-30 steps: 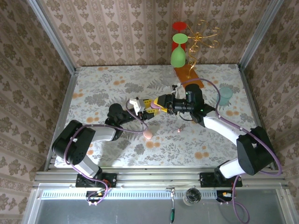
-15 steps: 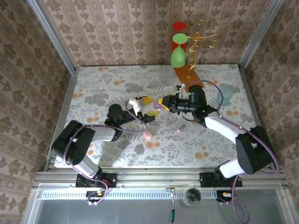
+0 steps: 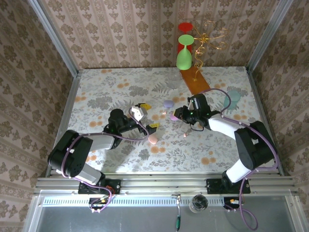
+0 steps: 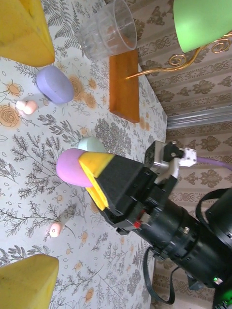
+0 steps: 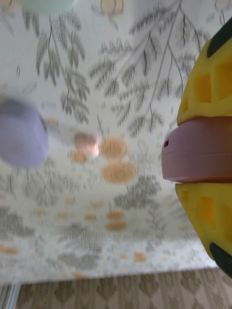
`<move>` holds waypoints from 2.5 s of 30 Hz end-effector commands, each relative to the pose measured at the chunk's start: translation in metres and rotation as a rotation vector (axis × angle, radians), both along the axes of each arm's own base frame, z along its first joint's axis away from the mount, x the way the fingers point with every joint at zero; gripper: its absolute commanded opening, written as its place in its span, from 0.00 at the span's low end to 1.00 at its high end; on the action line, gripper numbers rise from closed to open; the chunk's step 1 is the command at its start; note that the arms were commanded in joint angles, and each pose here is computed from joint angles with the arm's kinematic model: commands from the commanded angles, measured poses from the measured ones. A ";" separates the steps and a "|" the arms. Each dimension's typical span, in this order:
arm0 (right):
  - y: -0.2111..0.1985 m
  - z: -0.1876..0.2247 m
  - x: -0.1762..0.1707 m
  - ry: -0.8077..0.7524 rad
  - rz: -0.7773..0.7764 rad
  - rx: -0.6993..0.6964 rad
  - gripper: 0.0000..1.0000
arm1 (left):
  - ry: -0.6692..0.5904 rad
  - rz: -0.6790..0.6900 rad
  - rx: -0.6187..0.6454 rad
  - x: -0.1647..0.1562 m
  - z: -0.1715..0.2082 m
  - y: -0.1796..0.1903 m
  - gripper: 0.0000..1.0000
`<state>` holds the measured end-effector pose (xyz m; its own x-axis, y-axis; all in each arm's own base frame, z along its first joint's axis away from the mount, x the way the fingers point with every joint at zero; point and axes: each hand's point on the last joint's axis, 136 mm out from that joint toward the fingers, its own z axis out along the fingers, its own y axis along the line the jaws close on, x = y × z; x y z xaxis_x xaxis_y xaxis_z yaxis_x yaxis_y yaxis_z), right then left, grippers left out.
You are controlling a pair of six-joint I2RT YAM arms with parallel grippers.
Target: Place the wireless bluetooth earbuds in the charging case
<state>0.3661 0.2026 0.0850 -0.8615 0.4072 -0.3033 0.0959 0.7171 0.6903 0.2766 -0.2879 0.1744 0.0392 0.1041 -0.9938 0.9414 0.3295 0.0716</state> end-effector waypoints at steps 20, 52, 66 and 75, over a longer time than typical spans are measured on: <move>-0.053 -0.010 -0.011 -0.043 0.045 -0.454 0.69 | 0.161 0.429 0.096 0.057 -0.030 0.042 1.00; 0.125 -0.024 -0.086 0.120 0.777 -0.855 0.73 | 0.368 0.896 -0.136 0.086 -0.047 0.183 1.00; 0.140 -0.061 -0.086 0.189 0.786 -0.854 0.60 | 0.372 0.902 -0.135 0.090 -0.057 0.185 1.00; 0.138 -0.049 -0.076 0.132 0.729 -0.840 0.43 | 0.359 0.906 -0.140 0.089 -0.055 0.186 1.00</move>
<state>0.2841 0.3426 0.0217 -0.8486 -0.5219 -0.0869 -0.5224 0.8525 -0.0183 0.3656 -0.1037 0.1147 -0.3254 -0.1529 -0.9331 0.2849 0.9251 -0.2510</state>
